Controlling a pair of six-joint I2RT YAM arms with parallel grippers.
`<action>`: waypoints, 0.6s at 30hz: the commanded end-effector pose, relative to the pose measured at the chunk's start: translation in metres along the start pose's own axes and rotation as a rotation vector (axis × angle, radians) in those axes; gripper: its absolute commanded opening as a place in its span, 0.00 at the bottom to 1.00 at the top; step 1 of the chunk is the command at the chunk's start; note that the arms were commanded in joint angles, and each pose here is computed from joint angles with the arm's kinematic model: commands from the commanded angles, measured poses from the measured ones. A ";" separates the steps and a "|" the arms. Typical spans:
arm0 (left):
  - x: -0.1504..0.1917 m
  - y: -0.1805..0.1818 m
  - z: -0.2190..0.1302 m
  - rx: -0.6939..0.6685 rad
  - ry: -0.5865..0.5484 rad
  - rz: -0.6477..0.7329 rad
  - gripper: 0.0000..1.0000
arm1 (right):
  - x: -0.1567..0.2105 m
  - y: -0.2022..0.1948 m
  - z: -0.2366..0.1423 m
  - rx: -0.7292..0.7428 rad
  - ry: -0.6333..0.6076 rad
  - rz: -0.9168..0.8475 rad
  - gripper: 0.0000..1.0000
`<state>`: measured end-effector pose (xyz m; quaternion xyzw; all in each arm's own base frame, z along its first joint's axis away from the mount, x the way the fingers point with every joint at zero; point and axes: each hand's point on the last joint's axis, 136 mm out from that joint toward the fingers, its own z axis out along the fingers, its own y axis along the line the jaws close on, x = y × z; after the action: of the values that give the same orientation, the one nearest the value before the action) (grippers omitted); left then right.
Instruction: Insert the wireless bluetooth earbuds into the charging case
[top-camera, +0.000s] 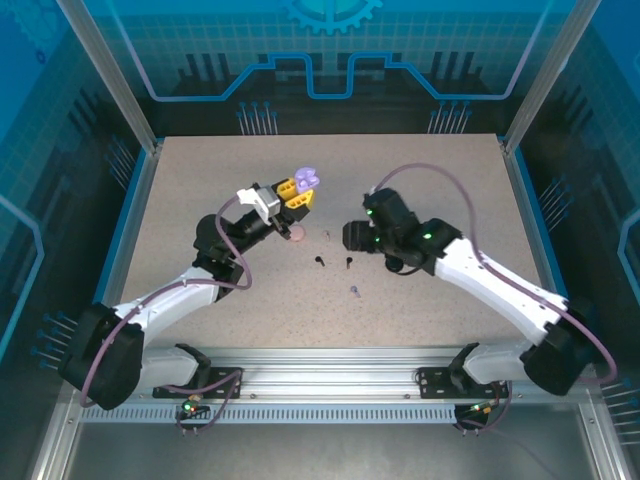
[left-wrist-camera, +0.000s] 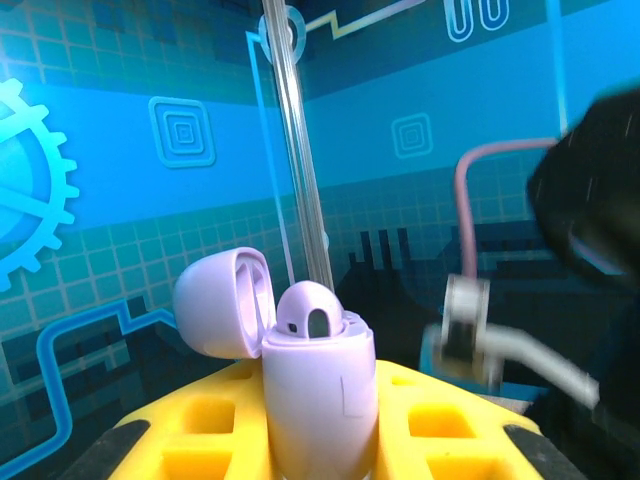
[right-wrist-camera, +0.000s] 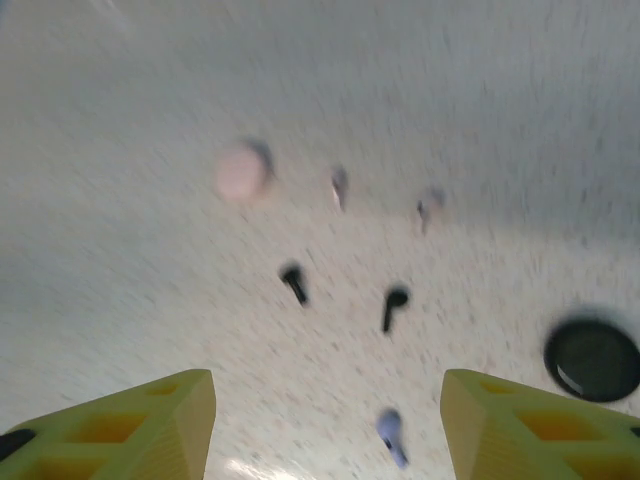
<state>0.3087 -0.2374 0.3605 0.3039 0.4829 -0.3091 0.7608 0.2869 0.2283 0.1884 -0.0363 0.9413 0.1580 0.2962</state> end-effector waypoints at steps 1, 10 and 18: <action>-0.023 0.001 -0.007 -0.028 -0.071 0.019 0.00 | 0.034 -0.002 0.019 0.045 0.109 -0.047 0.59; -0.026 0.000 -0.014 -0.042 -0.077 -0.001 0.00 | 0.089 -0.015 0.064 0.096 0.290 -0.156 0.48; -0.025 0.000 -0.013 -0.039 -0.075 0.003 0.00 | 0.117 -0.016 0.088 0.107 0.393 -0.197 0.42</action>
<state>0.2992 -0.2280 0.3679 0.2865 0.4783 -0.3115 0.7695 0.2504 0.2395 0.0605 -0.1227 0.9797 0.0686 0.1431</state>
